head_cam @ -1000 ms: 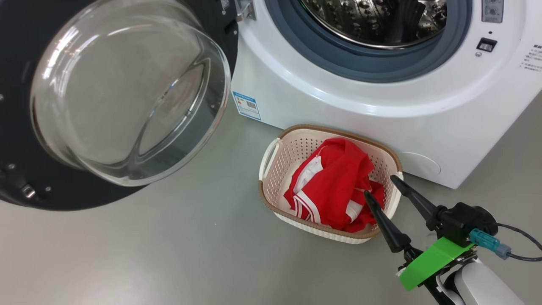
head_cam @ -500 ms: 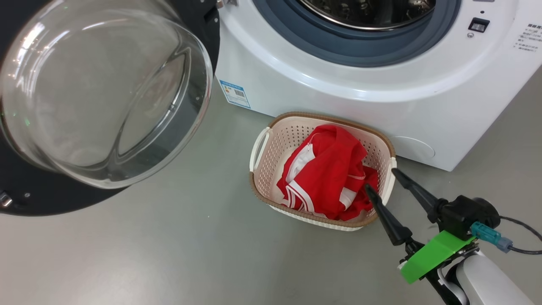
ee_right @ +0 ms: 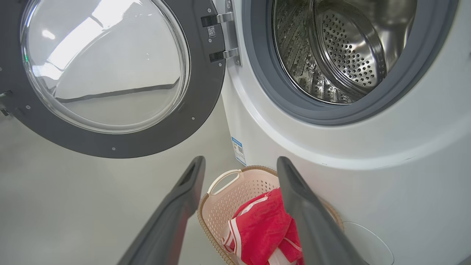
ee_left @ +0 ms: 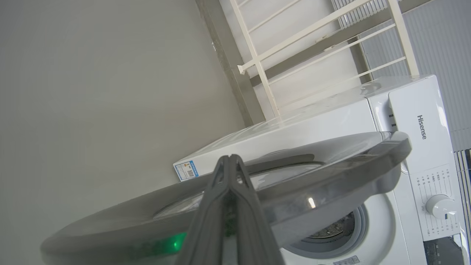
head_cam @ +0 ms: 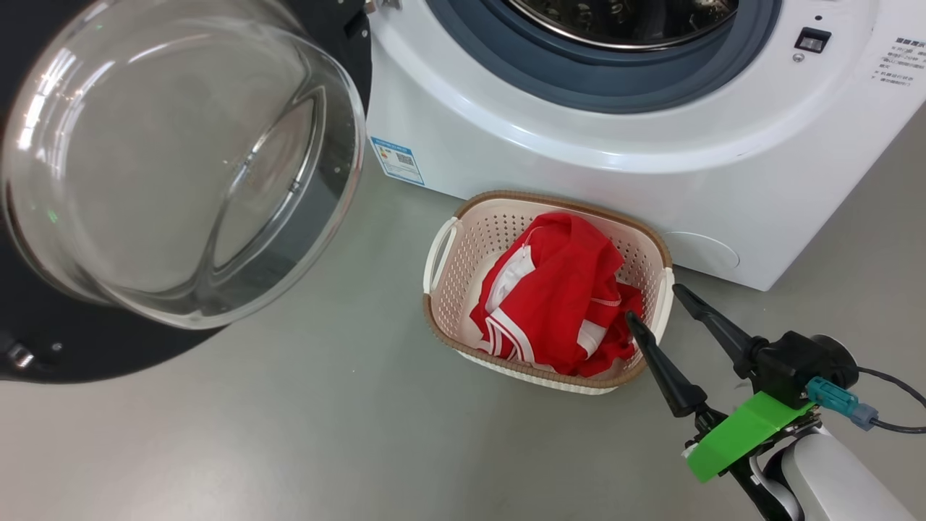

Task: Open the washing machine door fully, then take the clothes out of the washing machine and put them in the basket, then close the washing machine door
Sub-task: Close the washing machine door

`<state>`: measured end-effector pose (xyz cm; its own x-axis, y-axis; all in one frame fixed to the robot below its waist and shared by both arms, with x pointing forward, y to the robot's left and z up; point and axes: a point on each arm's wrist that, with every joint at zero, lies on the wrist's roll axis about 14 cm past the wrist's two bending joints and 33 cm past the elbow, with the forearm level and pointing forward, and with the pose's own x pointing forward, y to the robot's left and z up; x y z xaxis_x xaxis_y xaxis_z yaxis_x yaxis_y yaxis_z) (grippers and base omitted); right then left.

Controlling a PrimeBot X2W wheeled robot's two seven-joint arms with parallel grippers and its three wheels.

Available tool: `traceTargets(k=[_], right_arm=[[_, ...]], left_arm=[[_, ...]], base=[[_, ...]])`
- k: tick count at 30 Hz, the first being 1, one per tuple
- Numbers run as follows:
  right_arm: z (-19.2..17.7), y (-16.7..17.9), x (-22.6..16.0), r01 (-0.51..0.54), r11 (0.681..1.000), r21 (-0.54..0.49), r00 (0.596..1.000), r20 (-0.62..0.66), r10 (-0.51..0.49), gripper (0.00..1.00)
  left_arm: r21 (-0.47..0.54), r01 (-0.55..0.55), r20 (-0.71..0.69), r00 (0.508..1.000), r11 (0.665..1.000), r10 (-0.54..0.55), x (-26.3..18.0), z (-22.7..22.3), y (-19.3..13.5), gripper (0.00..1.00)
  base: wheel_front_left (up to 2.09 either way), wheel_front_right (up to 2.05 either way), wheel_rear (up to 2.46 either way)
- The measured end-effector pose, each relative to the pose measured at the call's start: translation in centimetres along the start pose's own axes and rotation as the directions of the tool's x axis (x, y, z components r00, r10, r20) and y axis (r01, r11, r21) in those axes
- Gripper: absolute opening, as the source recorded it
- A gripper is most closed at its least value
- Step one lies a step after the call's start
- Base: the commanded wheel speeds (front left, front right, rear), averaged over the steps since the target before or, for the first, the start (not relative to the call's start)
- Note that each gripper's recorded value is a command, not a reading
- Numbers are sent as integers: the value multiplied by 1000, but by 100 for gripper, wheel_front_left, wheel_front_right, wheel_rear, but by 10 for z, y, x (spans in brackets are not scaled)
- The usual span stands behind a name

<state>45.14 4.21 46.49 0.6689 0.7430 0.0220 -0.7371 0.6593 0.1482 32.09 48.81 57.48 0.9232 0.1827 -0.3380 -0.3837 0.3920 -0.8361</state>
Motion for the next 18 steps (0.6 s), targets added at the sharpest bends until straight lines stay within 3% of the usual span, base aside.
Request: traceTargets(k=[9,18], right_arm=[[11,3,1,3,1000,-8,1000,23,-3,100],[25,6,-3,12,1000,-22,999,51,-11,100]], left_arm=[[64,68,-177,983,996,-55,-10,-36,-11,0],[97,205,-361,919,974,-158,-31,-81,-31,0]], base=[[0,0,0],[0,0,0]])
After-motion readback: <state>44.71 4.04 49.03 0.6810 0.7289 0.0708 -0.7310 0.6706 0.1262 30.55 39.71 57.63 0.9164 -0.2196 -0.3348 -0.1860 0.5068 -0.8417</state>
